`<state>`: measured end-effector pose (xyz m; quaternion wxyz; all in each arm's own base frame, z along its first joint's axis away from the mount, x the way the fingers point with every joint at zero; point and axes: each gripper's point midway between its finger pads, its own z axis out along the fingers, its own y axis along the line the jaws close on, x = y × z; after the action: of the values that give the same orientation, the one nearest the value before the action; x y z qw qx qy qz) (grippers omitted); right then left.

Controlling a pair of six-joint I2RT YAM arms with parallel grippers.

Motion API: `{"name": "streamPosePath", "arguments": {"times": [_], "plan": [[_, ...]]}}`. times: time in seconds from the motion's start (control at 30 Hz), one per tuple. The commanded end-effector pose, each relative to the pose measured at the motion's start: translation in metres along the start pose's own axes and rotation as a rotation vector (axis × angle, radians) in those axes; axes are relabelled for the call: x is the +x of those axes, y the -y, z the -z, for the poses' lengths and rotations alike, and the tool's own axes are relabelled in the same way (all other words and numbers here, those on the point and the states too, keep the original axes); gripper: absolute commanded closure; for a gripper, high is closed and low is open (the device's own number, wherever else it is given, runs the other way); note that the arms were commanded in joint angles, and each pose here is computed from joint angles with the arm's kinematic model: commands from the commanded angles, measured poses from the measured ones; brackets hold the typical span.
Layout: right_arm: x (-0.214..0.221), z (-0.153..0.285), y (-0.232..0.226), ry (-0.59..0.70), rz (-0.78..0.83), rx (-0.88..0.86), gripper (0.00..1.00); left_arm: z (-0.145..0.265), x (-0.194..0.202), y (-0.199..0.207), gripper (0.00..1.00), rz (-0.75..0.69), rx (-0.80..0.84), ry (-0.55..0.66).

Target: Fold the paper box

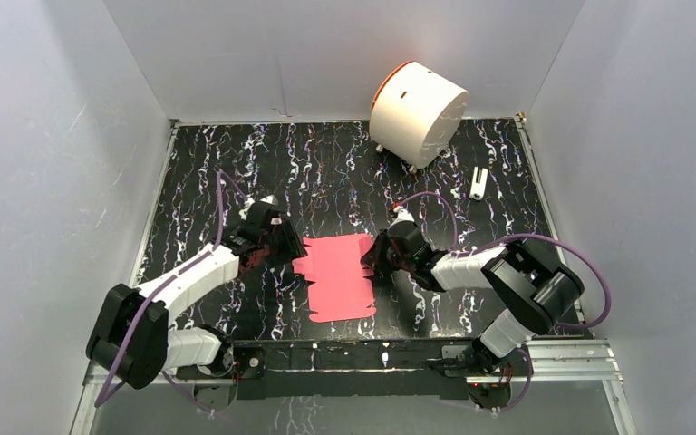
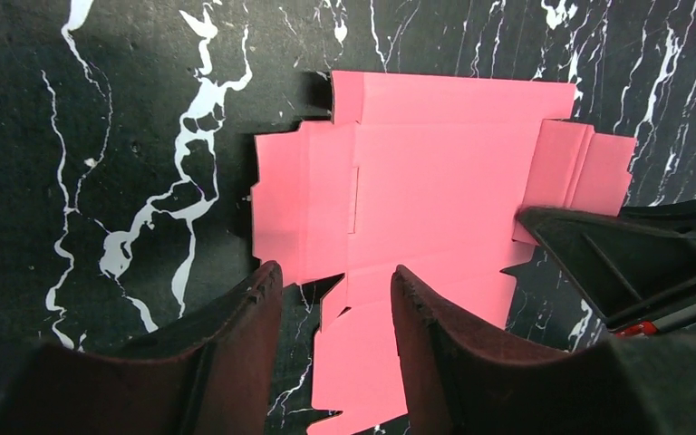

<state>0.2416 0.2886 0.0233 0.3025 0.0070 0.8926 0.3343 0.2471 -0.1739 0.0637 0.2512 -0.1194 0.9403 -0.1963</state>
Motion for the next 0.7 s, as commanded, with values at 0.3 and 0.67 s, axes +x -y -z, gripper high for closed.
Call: {"name": "streamPosePath", "arguments": {"times": [0.3,0.67], "plan": [[-0.004,0.001,-0.013,0.019,0.028,-0.065,0.87,-0.021,0.002,-0.019,0.57,0.138,0.081,-0.128],[-0.002,-0.001,-0.014,0.003,0.036,-0.072,0.87,-0.018,-0.005,0.000,0.78,0.112,0.164,-0.148]]}}
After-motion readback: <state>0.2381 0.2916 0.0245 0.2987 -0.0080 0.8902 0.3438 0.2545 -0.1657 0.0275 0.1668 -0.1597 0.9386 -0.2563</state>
